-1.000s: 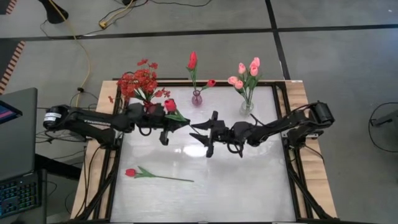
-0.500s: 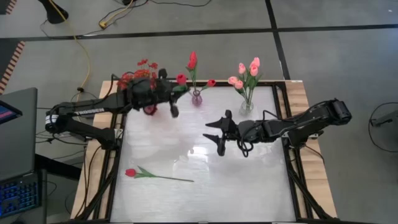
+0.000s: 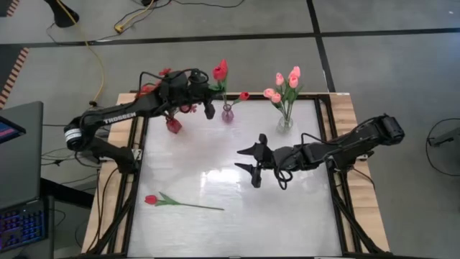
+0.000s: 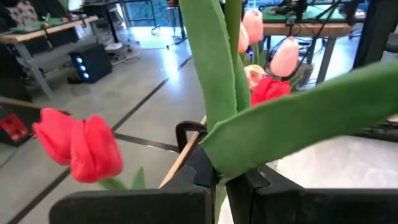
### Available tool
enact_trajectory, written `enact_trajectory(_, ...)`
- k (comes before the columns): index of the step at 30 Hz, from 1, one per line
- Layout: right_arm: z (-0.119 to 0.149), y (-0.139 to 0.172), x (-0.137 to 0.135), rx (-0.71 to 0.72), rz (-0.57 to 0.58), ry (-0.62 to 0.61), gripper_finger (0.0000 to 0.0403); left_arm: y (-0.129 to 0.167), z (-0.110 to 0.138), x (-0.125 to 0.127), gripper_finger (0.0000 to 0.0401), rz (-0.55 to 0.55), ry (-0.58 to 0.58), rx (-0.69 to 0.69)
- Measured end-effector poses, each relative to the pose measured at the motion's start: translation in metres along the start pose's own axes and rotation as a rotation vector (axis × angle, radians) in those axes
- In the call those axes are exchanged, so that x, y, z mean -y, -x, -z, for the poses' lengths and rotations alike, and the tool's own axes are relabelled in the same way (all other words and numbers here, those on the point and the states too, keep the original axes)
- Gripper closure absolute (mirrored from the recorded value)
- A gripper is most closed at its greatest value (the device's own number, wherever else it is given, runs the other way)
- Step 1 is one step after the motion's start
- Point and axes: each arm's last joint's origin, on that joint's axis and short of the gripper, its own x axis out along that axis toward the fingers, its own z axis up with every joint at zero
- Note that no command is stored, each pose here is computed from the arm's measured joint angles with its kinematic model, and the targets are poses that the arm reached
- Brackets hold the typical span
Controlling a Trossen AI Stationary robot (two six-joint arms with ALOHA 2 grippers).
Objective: Sort flowers into vase by color
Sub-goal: Put the top red tulip into the purple vase
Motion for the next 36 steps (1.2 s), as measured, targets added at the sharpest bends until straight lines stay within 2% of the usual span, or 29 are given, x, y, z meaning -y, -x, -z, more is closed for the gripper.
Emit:
enact_trajectory(26,0.001,-0.002,0.005,-0.014,0.035,0.010,0.0170,-0.005,0.005,-0.012,0.0399,-0.031,-0.018,-0.012)
enact_trajectory(36,0.001,-0.003,0.007,-0.013,0.042,0.007,0.0170,-0.025,0.023,-0.011,0.0399,0.003,-0.010,-0.081)
